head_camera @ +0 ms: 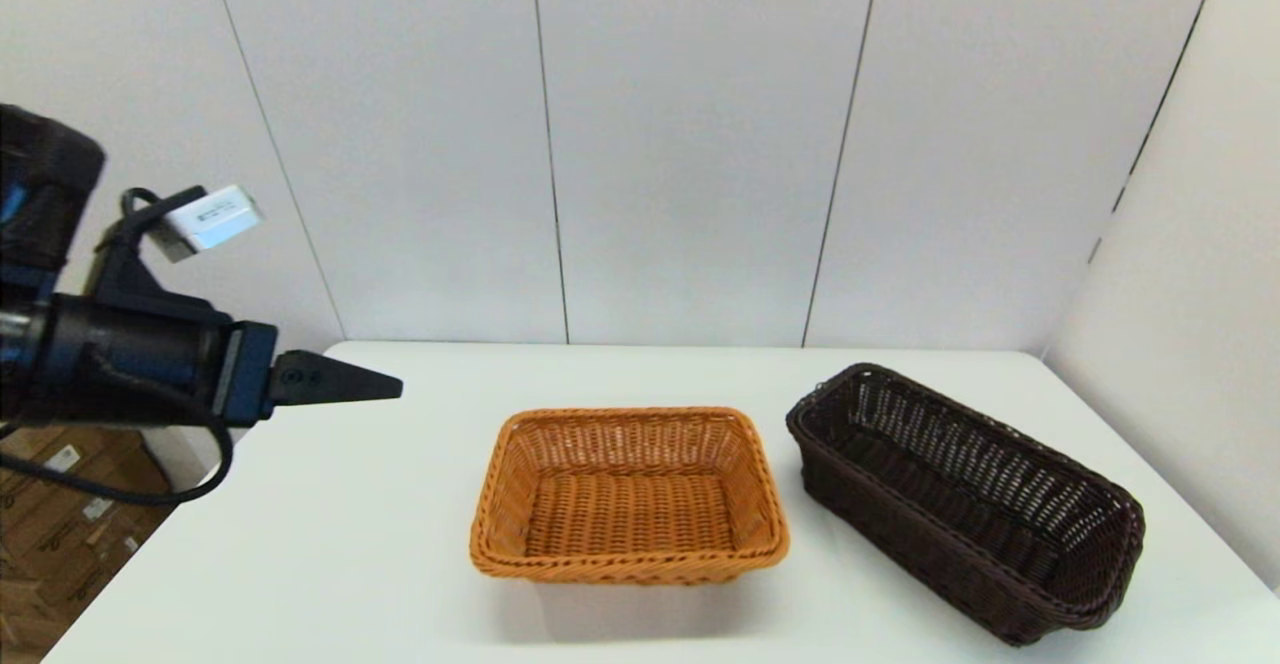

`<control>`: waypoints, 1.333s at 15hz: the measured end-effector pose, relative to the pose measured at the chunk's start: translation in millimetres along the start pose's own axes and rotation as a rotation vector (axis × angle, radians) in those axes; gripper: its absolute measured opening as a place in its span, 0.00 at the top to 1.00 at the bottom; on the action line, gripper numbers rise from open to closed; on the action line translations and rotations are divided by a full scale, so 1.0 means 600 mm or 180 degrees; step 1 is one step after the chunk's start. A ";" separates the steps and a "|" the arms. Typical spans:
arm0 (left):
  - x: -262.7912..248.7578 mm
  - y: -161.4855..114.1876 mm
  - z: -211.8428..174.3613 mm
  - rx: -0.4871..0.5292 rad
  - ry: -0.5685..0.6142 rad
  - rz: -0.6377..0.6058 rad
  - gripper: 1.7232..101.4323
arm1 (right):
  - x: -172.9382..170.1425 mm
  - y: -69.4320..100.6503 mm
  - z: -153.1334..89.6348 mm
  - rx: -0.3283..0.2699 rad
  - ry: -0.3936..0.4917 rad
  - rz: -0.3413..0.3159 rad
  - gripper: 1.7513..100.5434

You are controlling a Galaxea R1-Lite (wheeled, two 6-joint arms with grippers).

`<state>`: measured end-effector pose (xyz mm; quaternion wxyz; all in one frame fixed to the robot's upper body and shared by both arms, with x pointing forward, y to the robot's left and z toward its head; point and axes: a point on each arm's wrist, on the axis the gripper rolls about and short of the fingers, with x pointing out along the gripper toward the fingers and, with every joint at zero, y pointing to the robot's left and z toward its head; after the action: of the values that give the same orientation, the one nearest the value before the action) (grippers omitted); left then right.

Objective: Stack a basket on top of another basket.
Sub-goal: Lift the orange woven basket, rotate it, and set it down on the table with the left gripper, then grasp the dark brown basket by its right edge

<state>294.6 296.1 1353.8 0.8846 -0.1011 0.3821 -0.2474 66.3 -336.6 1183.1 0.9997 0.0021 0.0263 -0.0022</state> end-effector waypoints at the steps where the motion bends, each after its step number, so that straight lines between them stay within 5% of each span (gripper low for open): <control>1: -0.024 -0.007 -0.019 0.0063 -0.0136 0.0005 0.05 | 0.000 0.000 0.000 0.0000 0.0000 -0.0001 0.03; 10: -0.172 -0.050 -0.187 0.0482 -0.1349 0.0358 0.04 | 0.000 0.000 0.000 0.0001 0.0001 0.0000 0.03; 20: -0.136 -0.032 -0.387 0.0922 -0.2071 0.0483 0.04 | 0.000 0.000 0.000 0.0001 0.0001 -0.0001 0.03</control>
<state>71.4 324.1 1252.2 0.9809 -0.0195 0.0480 -0.1876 66.3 -336.6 1183.1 0.9996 0.0023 0.0265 -0.0024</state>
